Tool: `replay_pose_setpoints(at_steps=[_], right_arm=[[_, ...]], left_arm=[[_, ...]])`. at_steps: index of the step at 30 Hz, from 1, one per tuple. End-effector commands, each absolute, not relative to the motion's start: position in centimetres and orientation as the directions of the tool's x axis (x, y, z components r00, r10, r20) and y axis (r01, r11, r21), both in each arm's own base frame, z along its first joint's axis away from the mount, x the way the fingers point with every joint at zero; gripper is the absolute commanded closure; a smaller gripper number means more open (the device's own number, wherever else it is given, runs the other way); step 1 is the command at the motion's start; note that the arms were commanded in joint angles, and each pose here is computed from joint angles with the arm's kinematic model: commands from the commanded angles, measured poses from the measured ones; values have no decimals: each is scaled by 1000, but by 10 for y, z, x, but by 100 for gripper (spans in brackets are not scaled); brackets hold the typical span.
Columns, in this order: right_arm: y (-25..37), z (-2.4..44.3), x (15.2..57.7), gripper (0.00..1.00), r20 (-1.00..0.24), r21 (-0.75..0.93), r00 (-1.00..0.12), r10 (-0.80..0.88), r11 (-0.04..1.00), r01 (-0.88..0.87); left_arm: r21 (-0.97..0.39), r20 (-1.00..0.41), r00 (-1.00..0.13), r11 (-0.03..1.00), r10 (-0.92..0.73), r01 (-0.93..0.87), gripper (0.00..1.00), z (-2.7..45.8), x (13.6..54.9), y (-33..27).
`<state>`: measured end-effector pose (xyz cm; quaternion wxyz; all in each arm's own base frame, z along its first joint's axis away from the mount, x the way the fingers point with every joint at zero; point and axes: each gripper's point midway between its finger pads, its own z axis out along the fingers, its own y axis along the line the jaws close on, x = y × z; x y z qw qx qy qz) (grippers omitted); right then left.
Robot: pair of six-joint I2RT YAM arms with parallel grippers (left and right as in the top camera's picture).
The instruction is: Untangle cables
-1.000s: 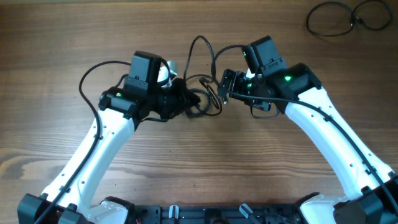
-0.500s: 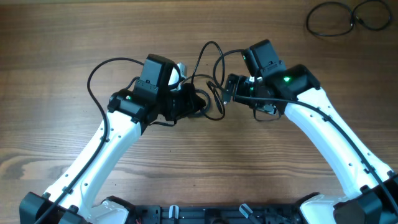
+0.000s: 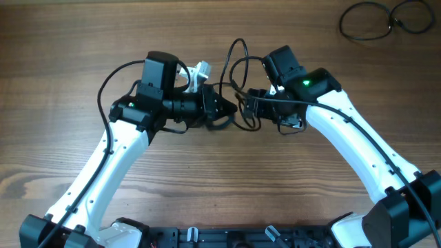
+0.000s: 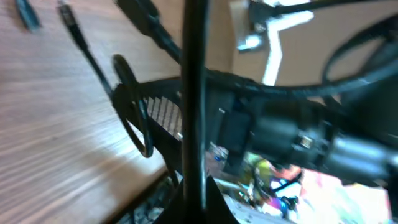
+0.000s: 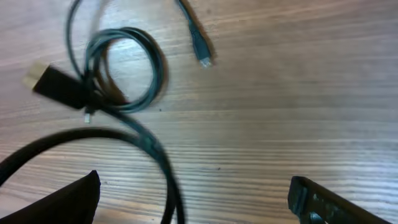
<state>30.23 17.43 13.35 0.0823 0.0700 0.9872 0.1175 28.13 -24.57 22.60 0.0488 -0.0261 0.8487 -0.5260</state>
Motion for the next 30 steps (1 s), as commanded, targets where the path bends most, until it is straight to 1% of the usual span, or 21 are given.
replay_pose_setpoints(at_steps=[1,2,5,7,9,10,12,14,15,16,17,20,24,25,26,27,28,29,30], right_arm=[[145,123,303,4,-168,101,-963,210,976,195],[132,122,302,5,-173,52,-947,270,963,265],[102,121,303,6,-163,8,-922,351,935,354],[84,121,304,8,-149,-6,-905,398,915,403],[63,120,306,8,-140,-14,-879,456,887,463],[56,121,306,7,-138,-16,-871,472,878,478],[38,120,307,6,-133,-20,-843,522,849,529],[21,120,309,4,-133,-21,-817,561,823,568],[16,120,309,4,-130,-20,-816,563,822,569],[11,120,309,4,-123,-14,-812,571,817,577],[9,120,310,4,-112,-1,-813,572,818,576],[8,120,310,4,-96,22,-803,588,808,589],[2,120,310,4,-112,2,-798,592,803,595],[-1,120,310,11,-121,-9,-796,593,801,598],[-1,120,310,22,-123,-11,-796,593,801,598],[-1,120,311,30,-123,-10,-796,593,801,598],[-1,120,311,43,-123,-10,-796,593,801,598],[-1,120,310,50,-122,-10,-796,593,801,598],[-1,120,310,54,-122,-10,-796,592,802,598]], left_arm=[[-948,-46,-998,317,-35,33,96,255,275,-240],[-953,-40,-998,302,-42,26,96,258,278,-234],[-967,-19,-998,255,-64,2,96,265,284,-217],[-965,20,-994,257,-105,-46,96,262,289,-204],[-964,1,-991,264,-137,-37,96,261,296,-193],[-959,5,-986,279,-164,-51,96,257,300,-188],[-925,37,-965,356,-261,-131,96,238,310,-172],[-807,62,-900,509,-431,-300,96,197,318,-138],[-738,53,-867,566,-496,-369,96,181,318,-121],[-687,45,-843,597,-536,-415,96,171,317,-108],[-664,45,-832,606,-553,-438,96,167,316,-101],[-661,50,-829,604,-556,-445,96,166,315,-100],[-650,43,-826,612,-563,-451,96,164,315,-98],[-641,40,-822,617,-568,-457,96,163,315,-96],[-632,39,-820,621,-572,-463,96,161,314,-94],[-625,40,-818,624,-574,-469,96,160,313,-93],[-619,41,-816,626,-576,-473,96,159,312,-92],[-617,43,-816,627,-577,-475,96,159,312,-92],[-617,43,-816,627,-577,-476,96,159,312,-92]])
